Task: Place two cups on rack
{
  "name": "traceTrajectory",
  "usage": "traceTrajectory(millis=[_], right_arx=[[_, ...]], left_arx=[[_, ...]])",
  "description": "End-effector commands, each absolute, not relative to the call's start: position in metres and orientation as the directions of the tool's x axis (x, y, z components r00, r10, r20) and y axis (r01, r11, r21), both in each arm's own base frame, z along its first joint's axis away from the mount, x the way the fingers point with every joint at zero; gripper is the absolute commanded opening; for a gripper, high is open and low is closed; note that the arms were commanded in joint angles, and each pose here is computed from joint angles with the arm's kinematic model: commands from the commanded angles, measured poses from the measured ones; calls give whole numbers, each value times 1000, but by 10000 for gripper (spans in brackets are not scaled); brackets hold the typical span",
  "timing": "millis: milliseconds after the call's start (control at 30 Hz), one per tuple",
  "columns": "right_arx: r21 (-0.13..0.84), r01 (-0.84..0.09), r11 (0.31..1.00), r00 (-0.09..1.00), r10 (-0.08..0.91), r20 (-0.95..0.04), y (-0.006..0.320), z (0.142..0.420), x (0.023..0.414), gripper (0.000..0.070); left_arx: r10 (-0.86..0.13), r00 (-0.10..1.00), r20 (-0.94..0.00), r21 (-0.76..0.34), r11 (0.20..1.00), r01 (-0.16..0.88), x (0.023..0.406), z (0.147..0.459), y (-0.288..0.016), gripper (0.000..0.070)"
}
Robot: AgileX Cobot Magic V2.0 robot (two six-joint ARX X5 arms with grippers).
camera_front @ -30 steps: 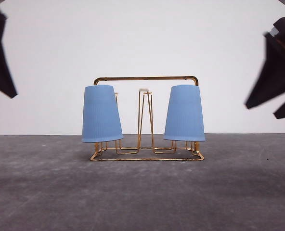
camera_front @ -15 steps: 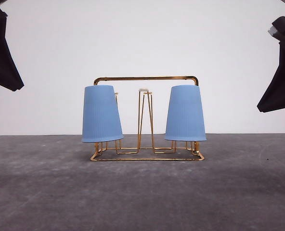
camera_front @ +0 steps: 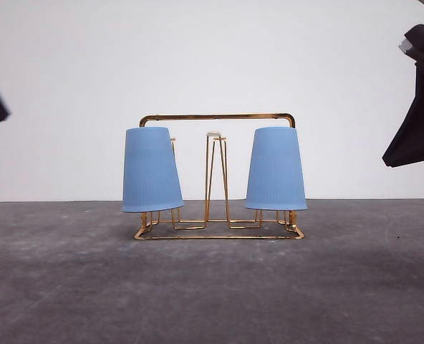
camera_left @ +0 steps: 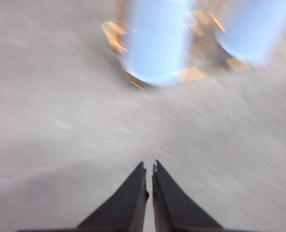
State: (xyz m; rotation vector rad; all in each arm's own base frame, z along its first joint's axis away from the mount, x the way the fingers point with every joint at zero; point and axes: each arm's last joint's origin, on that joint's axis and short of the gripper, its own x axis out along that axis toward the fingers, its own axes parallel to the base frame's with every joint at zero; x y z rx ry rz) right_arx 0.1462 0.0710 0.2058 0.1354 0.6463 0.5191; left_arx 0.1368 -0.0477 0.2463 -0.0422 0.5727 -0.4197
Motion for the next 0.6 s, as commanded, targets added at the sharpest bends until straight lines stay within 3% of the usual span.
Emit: traceTrajectory(millis=[0,267,567], right_arx=[[283,-423,861,679,508,-531,73,208,147,15],[283,-423,861,679,508,-531,73,208,147,15],[283,-423,861,679,507,-531,73,208,147,15]], left_arx=[[-359,818,-449,-117,932,344,131,238,-39,0],[-91,970,-224,-48,995,82,99,196,-8,0],[-73,981,-178,-42,997,66,92,166,-5,0]])
